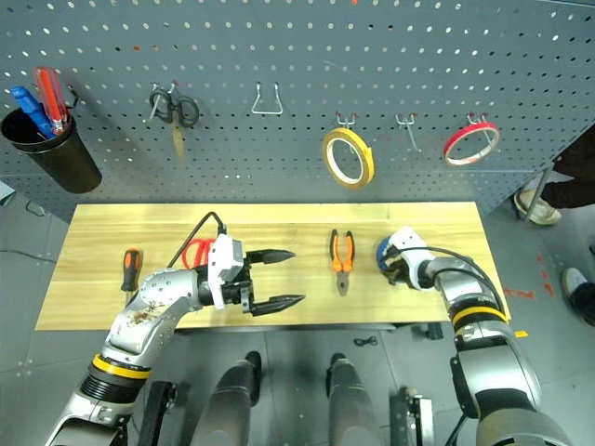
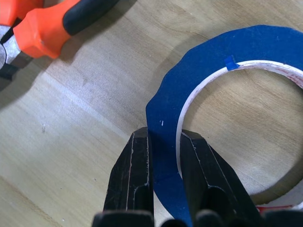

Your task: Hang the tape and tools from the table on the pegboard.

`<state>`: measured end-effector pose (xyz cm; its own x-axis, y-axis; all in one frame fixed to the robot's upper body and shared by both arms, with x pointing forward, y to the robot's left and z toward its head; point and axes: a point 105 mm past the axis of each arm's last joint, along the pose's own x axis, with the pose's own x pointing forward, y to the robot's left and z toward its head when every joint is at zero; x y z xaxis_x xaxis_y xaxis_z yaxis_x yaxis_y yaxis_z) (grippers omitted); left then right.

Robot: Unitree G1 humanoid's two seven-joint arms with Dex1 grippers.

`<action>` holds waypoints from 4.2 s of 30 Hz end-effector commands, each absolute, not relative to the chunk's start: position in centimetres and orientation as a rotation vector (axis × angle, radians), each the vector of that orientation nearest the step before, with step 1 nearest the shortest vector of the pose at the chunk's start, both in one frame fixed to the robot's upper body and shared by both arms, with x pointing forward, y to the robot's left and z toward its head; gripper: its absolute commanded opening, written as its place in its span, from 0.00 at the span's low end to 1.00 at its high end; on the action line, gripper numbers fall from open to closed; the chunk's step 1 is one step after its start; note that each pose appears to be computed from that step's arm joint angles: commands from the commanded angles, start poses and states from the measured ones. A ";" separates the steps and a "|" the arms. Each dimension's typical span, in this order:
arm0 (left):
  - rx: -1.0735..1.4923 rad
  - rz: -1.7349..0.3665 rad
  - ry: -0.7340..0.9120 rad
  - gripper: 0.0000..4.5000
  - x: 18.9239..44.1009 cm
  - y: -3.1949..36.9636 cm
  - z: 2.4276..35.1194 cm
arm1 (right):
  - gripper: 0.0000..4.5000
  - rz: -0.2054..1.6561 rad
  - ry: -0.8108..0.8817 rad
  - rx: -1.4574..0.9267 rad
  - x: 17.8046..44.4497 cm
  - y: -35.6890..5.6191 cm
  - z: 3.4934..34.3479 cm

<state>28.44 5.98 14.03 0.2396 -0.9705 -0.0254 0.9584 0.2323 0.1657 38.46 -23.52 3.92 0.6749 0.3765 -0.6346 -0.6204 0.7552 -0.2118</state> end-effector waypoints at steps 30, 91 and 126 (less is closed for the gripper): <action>-0.208 -1.280 -0.197 1.00 29.9 5.6 25.5 | 0.10 0.233 -0.395 -0.945 36.4 -20.3 23.4; 0.020 -1.095 0.171 1.00 25.4 14.7 15.8 | 0.99 0.244 0.645 -0.138 40.7 -13.0 7.4; -0.502 -0.900 -0.287 1.00 28.2 16.7 30.4 | 0.59 0.505 -0.908 -0.176 34.3 -3.9 41.6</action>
